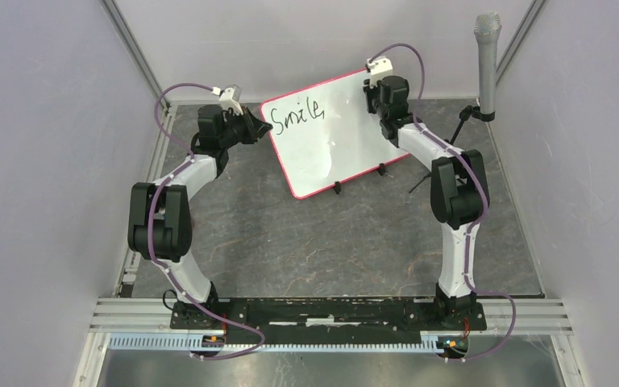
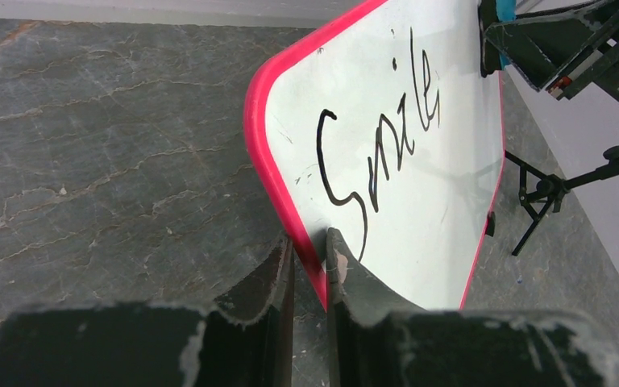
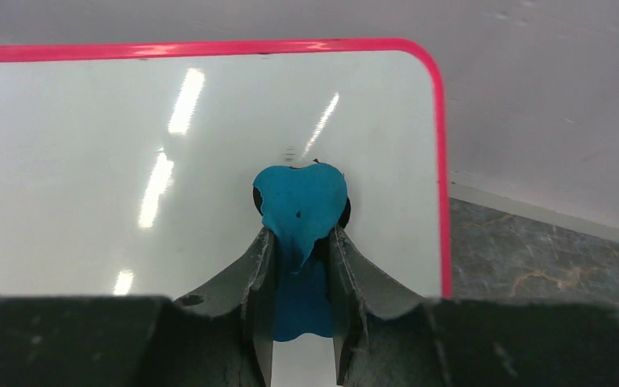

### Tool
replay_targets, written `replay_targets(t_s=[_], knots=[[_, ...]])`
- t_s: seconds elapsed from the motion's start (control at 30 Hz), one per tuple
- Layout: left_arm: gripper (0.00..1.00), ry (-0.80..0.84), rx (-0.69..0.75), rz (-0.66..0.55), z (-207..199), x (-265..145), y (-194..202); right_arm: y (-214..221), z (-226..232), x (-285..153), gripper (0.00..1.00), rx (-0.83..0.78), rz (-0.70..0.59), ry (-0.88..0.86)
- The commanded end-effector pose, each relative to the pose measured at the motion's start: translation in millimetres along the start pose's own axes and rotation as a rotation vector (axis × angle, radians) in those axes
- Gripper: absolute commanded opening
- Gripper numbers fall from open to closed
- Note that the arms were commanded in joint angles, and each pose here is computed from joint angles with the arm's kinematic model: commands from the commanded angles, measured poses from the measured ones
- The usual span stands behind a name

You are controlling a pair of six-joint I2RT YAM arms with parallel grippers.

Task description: Erase the whiteboard

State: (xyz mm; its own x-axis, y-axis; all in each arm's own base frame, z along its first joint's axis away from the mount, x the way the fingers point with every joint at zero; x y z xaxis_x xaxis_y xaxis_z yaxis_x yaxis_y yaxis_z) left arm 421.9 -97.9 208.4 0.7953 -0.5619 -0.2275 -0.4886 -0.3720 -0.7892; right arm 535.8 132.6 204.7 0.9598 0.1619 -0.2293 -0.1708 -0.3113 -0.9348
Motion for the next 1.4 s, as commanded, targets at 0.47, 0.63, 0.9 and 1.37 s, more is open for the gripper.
replay_targets(t_s=[0.47,0.63,0.9,1.37], knots=[[0.02,0.018,0.138,-0.058,-10.0,-3.4,-14.9,-12.4,-22.1,9.6,0.0,0.018,0.012,0.025],[0.02,0.017,0.14,-0.059,-10.0,-3.8,-14.8,-12.2,-0.2,5.1,0.0,0.009,0.009,-0.025],[0.02,0.016,0.141,-0.059,-9.9,-3.9,-14.9,-18.1,59.2,-18.1,0.0,-0.049,-0.029,-0.15],[0.02,0.024,0.137,-0.062,-12.3,-4.6,-16.8,-39.0,166.8,-75.2,0.0,-0.036,-0.122,-0.358]])
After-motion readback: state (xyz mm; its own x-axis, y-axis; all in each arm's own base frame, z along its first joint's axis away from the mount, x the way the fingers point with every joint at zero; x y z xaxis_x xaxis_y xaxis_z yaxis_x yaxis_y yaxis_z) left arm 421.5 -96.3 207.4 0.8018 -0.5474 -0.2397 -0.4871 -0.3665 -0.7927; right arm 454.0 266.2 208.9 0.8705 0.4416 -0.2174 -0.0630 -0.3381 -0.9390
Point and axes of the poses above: each gripper's point midway between its finger pads, its own x axis out along the fingers, its own z axis along the line the jaws close on, y = z × x, the point moved 9 cm from there along -x, back along the fingers, and after that the axes turned 7 degrees about -x, right-handed, at the moved point
